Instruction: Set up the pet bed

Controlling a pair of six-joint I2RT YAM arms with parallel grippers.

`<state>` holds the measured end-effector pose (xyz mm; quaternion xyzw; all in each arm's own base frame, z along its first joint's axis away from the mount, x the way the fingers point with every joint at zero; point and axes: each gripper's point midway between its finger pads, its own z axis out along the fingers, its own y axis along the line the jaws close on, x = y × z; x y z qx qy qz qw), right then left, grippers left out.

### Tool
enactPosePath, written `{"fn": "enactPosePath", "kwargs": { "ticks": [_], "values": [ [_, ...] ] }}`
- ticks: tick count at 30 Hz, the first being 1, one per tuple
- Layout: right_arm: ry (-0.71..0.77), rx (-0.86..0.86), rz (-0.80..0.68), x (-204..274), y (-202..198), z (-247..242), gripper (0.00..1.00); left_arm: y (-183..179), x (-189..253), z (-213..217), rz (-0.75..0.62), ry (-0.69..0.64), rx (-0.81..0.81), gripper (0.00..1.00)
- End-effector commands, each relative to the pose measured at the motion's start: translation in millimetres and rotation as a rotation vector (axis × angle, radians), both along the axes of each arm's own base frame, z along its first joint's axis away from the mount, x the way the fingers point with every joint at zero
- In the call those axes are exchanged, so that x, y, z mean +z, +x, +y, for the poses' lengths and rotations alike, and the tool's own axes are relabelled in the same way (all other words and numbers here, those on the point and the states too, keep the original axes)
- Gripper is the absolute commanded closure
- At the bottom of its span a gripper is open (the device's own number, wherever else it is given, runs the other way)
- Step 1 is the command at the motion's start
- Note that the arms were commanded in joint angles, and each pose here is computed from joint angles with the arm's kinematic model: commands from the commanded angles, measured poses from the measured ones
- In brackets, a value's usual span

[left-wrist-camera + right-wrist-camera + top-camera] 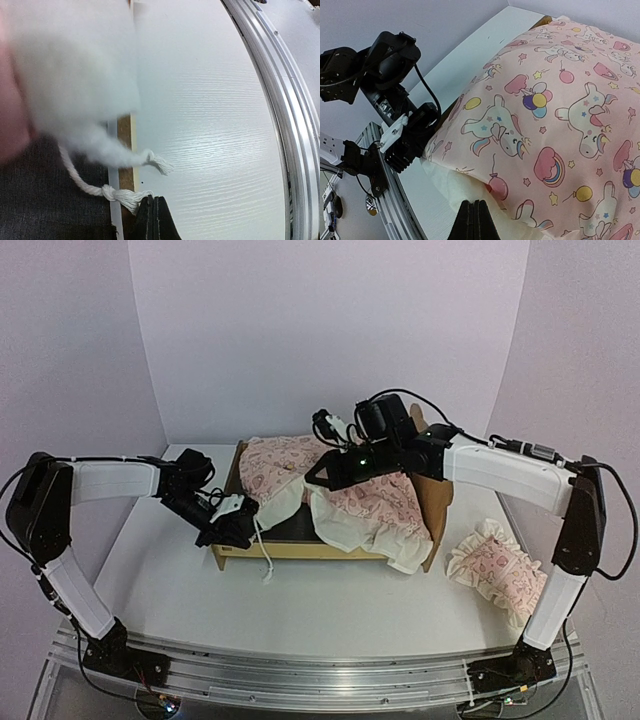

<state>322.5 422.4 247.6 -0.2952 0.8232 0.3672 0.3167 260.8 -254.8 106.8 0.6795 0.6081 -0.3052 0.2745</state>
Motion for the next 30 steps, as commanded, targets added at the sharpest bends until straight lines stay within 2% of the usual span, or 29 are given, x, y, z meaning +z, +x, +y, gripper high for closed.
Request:
{"fn": "enactPosePath", "kwargs": {
  "ticks": [1,5,10,16,23,28,30],
  "values": [
    [0.041,0.008,0.021,-0.3,-3.0,8.6,1.0,38.2,38.7,-15.3,-0.06,-0.085,0.086,1.0],
    [0.036,0.004,0.013,-0.8,-3.7,6.4,1.0,50.3,56.0,-15.1,-0.102,-0.115,0.108,1.0],
    [0.035,0.005,0.003,0.6,-2.6,6.5,1.0,63.0,37.7,-8.5,-0.169,-0.045,0.112,1.0],
    [0.03,-0.004,0.011,-3.3,-1.9,6.1,1.0,50.7,0.9,-3.3,-0.144,0.03,0.025,1.0],
    [0.015,-0.046,0.067,-19.3,0.1,4.4,1.0,28.7,-14.7,-5.4,-0.098,0.05,-0.069,0.99],
    [-0.017,-0.126,0.142,-46.2,4.9,-1.2,1.0,17.4,-1.7,-5.2,-0.044,0.019,-0.09,0.74],
    [-0.023,-0.157,0.161,-52.5,7.6,-2.3,1.0,24.2,10.3,-3.1,-0.029,-0.013,-0.056,0.68]
  ]
}}
